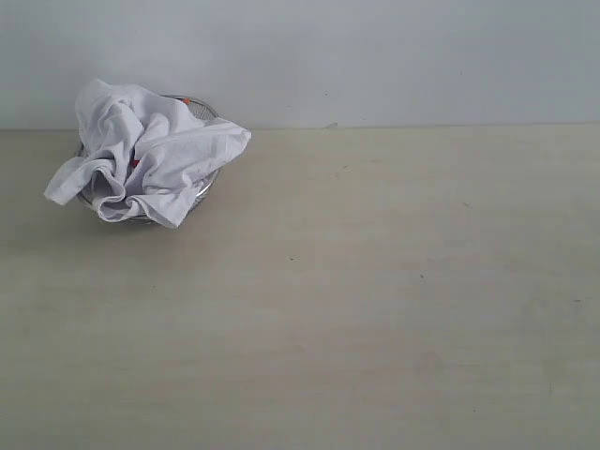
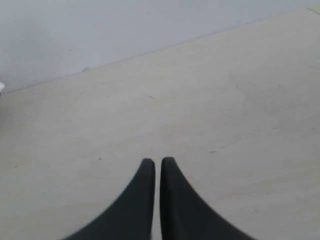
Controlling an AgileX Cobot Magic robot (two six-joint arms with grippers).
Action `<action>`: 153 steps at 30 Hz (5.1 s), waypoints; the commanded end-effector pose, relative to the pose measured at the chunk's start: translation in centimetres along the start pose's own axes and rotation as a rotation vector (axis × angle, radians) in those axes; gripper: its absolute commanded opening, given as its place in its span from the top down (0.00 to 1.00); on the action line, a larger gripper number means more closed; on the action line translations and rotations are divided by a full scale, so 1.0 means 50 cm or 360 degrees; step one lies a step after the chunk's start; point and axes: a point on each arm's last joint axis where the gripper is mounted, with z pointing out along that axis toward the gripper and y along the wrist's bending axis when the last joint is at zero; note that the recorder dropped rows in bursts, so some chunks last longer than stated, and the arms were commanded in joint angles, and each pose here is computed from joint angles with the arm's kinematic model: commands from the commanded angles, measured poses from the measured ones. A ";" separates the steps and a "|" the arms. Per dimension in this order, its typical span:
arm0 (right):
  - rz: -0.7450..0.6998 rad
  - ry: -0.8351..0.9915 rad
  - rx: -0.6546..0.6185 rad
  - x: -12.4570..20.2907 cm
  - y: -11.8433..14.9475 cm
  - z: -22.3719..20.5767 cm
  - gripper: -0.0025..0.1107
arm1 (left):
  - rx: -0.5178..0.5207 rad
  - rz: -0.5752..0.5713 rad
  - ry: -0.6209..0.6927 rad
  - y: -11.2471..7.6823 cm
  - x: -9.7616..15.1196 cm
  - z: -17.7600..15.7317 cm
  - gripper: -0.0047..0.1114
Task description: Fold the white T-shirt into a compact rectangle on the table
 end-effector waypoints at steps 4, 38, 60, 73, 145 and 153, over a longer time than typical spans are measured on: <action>-0.0009 -0.0017 -0.0003 -0.001 0.000 -0.001 0.98 | -0.0001 -0.0029 -0.0026 0.000 -0.004 -0.001 0.92; -0.0006 -0.0023 -0.0004 -0.002 0.000 -0.001 0.98 | 0.0132 -0.0482 -0.0332 -0.047 -0.383 -0.021 0.92; -0.0009 -0.0023 -0.0004 -0.002 0.000 -0.001 0.98 | -0.0094 -0.0148 0.0803 0.011 -0.481 0.653 0.51; -0.0009 -0.0023 -0.0004 -0.002 0.000 -0.001 0.98 | 0.0017 -0.0040 0.1135 0.009 -0.304 0.845 0.43; -0.0841 -0.0300 0.0080 -0.034 0.000 -0.004 0.98 | 0.0572 -0.0063 0.0502 -0.132 -0.648 0.600 0.92; -0.0782 -0.1189 -0.0227 -0.112 0.054 -0.050 0.98 | 0.0585 -0.0041 0.0413 -0.137 -0.686 0.549 0.92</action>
